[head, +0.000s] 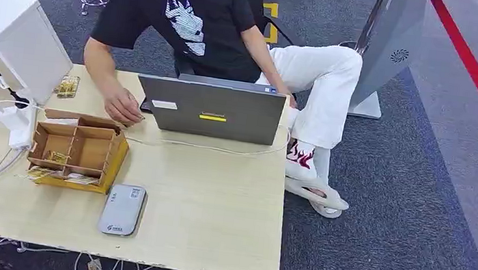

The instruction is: Pass the card to the sensor for recognition and then transmit it.

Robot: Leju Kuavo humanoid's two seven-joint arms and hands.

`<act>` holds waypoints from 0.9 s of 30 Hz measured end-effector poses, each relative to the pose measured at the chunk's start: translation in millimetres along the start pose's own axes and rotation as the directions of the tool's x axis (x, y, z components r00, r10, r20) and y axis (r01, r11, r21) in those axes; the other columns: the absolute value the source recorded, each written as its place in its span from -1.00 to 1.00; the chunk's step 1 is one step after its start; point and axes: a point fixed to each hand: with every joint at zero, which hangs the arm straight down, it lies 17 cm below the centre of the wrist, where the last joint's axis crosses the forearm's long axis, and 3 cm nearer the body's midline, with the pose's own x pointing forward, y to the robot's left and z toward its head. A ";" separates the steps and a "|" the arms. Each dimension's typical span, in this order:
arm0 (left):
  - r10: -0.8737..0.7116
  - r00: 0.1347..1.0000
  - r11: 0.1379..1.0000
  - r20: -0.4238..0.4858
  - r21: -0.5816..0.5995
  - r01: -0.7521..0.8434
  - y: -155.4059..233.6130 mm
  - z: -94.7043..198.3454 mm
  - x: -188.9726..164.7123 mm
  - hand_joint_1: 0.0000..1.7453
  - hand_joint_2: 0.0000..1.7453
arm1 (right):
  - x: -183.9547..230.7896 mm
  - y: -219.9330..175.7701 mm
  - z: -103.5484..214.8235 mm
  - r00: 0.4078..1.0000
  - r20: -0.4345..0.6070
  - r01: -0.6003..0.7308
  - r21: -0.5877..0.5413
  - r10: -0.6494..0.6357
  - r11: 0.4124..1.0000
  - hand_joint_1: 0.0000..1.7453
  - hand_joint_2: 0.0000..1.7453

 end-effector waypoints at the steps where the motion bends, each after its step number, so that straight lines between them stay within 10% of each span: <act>1: -0.008 1.000 1.000 0.025 0.002 0.008 -0.2 -0.7 8.3 -1.00 1.00 | -0.2 0.0 0.0 1.000 0.000 0.001 -0.003 -0.001 1.000 -1.00 1.00; 11: -0.118 0.958 0.983 0.263 -0.103 0.149 -37.4 7.2 75.3 -1.00 1.00 | -2.9 1.2 0.1 1.000 -0.008 0.008 -0.009 -0.008 1.000 -1.00 1.00; 12: -0.138 0.948 0.976 0.285 -0.122 0.179 -44.1 8.3 78.7 -1.00 -1.00 | -3.3 1.0 0.1 1.000 -0.009 0.011 -0.010 -0.011 1.000 -1.00 1.00; 13: -0.157 0.939 0.968 0.304 -0.142 0.208 -50.7 9.7 80.6 -1.00 1.00 | -3.4 1.3 0.2 1.000 -0.009 0.012 -0.009 -0.012 1.000 -1.00 1.00; 27: -0.294 0.762 0.764 0.577 -0.337 0.551 -143.4 39.1 95.7 -1.00 1.00 | -4.5 1.0 0.1 1.000 -0.013 0.015 -0.007 -0.015 1.000 -1.00 1.00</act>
